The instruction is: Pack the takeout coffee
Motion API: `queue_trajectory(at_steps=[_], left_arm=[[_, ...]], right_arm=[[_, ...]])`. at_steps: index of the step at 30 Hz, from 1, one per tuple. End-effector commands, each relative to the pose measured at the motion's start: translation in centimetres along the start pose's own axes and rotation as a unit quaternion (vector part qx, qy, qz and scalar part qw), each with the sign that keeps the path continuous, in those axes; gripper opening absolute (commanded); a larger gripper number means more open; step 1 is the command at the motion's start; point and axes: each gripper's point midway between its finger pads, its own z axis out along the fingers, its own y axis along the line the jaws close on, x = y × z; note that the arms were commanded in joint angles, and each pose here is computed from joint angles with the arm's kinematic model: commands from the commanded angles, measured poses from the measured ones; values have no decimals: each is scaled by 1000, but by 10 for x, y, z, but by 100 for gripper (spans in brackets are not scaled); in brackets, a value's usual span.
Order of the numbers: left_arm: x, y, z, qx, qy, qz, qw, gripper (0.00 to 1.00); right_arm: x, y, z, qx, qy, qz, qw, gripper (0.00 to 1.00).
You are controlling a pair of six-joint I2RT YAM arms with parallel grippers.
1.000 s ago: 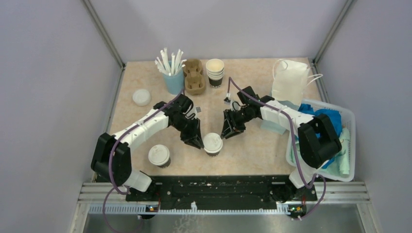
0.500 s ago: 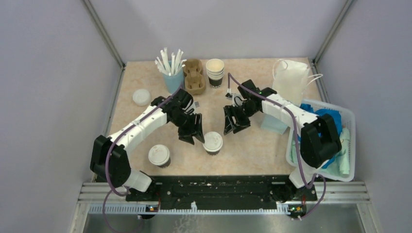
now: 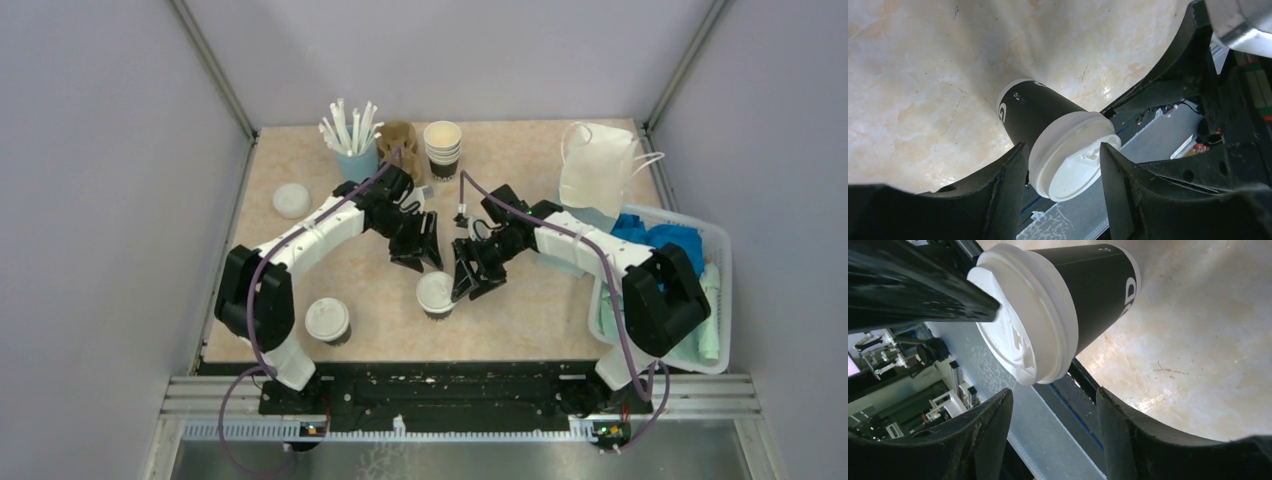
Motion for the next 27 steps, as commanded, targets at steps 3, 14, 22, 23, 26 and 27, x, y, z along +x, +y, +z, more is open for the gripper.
queue_trajectory(at_steps=[3,14,22,23,26,27], left_arm=[[4,-2,7,34,-3,26,999,55],[30,1,-1,43,-19,-15,999,39],[42,-2,-7,53,-21,-29,998,41],[43,-4,-9,57,-23,-28,998,42],[40,-5,-13,53,-32,-24,998,50],[39,-6,-15,52,-34,-22,998,52]], right_arm=[[-16,7,12,-27,-22,-13,999,56],[-47,-10,6,39,-72,-15,997,40],[-69,-11,4,31,-72,-43,996,44],[-68,-9,3,28,-69,-46,996,46],[-63,-7,-2,29,-63,-50,996,55],[-60,-7,-4,30,-60,-50,997,58]])
